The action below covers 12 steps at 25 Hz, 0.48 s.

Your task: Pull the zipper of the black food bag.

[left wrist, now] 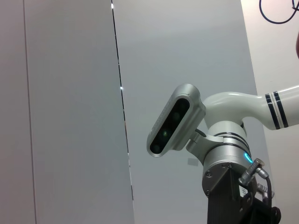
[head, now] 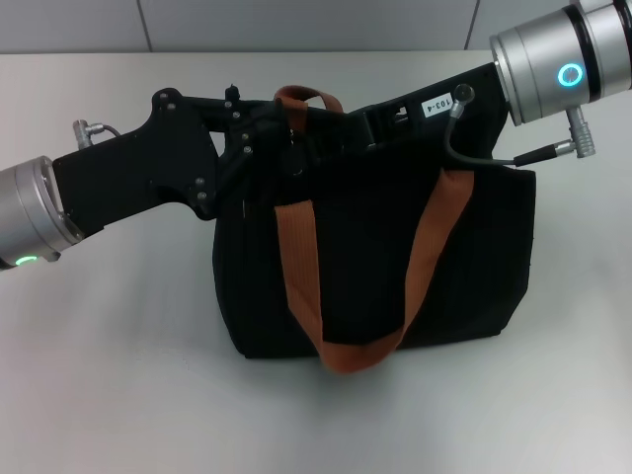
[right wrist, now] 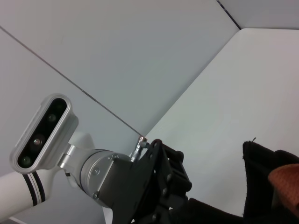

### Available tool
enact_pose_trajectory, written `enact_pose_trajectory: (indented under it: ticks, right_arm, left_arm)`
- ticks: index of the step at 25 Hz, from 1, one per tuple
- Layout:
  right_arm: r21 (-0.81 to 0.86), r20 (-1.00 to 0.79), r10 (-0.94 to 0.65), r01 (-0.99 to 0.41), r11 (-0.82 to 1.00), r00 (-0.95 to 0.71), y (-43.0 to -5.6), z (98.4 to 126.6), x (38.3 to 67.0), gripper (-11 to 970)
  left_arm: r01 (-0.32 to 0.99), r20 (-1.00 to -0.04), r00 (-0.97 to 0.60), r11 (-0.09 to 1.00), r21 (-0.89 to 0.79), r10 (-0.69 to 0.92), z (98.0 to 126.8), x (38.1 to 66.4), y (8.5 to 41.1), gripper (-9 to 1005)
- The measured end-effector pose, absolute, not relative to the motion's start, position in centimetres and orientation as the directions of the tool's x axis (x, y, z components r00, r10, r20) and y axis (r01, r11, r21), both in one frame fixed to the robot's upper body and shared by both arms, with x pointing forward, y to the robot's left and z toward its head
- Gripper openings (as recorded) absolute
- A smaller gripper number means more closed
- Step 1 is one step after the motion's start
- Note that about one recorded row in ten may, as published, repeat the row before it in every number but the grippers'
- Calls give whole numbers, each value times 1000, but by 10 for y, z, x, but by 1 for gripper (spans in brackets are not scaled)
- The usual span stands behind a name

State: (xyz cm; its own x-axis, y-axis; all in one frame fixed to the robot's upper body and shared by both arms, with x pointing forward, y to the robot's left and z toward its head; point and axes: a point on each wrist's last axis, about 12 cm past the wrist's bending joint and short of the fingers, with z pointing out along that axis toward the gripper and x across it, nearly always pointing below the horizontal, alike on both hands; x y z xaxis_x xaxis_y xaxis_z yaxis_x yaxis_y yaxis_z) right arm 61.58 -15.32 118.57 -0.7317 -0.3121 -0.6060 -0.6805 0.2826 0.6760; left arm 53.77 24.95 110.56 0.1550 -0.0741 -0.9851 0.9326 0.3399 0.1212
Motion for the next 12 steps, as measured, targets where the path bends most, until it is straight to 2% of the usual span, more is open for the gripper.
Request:
enact_pose_trajectory:
  ticks: [12]
  right_arm:
    - [674, -608, -315, -683, 279, -729, -154, 1186, 615, 117]
  left_arm:
    - [926, -984, 155, 359, 115, -83, 1105, 535, 254, 36]
